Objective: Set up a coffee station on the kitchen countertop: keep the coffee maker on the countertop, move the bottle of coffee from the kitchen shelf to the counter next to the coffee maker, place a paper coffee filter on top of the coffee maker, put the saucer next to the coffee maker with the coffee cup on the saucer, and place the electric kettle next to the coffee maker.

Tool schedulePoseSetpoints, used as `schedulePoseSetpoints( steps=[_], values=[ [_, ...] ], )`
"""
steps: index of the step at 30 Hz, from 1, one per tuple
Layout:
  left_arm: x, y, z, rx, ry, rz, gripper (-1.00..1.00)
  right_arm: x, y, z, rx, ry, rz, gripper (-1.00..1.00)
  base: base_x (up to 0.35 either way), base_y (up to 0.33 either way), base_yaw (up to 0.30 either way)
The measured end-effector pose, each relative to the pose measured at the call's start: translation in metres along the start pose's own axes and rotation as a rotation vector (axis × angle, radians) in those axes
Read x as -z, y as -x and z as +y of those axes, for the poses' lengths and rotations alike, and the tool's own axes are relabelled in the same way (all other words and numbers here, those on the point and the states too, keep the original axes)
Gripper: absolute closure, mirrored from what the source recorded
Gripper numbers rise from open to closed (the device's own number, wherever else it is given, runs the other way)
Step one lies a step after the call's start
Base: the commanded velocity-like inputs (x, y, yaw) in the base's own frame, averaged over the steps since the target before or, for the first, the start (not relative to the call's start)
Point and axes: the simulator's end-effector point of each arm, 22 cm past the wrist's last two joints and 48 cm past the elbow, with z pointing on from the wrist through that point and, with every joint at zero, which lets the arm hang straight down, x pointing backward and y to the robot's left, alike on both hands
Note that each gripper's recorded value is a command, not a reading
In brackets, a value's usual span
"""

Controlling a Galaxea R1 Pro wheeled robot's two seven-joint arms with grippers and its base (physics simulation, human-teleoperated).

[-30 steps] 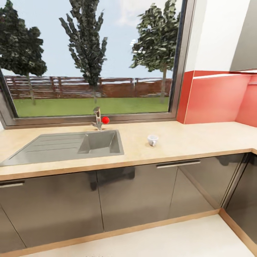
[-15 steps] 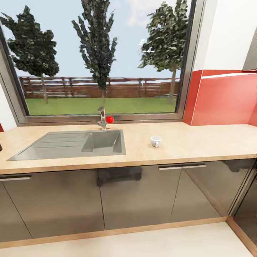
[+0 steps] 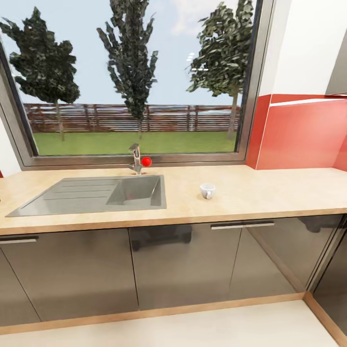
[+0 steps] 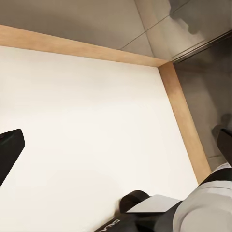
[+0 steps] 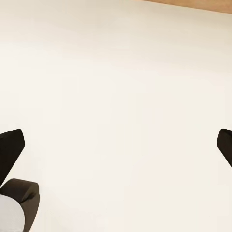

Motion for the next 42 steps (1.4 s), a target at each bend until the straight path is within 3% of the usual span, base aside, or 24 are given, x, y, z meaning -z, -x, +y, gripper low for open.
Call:
schedulePoseSetpoints(
  steps=[5,6,11,16,25,35,37,38,39,42],
  values=[
    [0.0,0.0,0.0,0.0,0.001,0.0,-1.0,0.0,0.01,0.004,0.007,0.042,-0.015,-1.0,0.0,0.0,0.0],
    [0.0,0.0,0.0,0.0,0.001,0.0,-1.0,0.002,0.025,0.013,0.033,0.116,-0.039,-1.0,0.0,0.0,0.0],
    [0.0,0.0,0.0,0.0,0.001,0.0,-1.0,0.015,0.064,0.018,0.1,0.23,-0.085,-1.0,0.0,0.0,0.0],
    [0.0,0.0,0.0,0.0,0.001,0.0,-1.0,0.033,0.108,0.009,0.09,0.278,-0.116,-1.0,0.0,0.0,0.0],
    [0.0,0.0,0.0,0.0,0.001,0.0,-1.0,0.086,0.218,-0.024,0.066,0.231,-0.226,-1.0,0.0,0.0,0.0],
    [0.0,0.0,0.0,0.0,0.001,0.0,-1.0,0.124,0.353,-0.04,0.005,0.233,-0.385,-1.0,0.0,0.0,0.0],
    [0.0,0.0,0.0,0.0,0.001,0.0,-1.0,0.142,0.403,-0.056,-0.021,0.223,-0.448,-1.0,0.0,0.0,0.0],
    [0.0,0.0,0.0,0.0,0.002,0.0,-1.0,0.161,0.45,-0.065,-0.025,0.219,-0.508,-1.0,0.0,0.0,0.0],
    [0.0,0.0,0.0,0.0,0.001,0.0,-1.0,0.169,0.47,-0.067,-0.016,0.219,-0.536,-1.0,0.0,0.0,0.0],
    [0.0,0.0,0.0,0.0,0.001,0.0,-1.0,0.182,0.504,-0.066,-0.001,0.229,-0.551,-1.0,0.0,0.0,0.0]
  ],
)
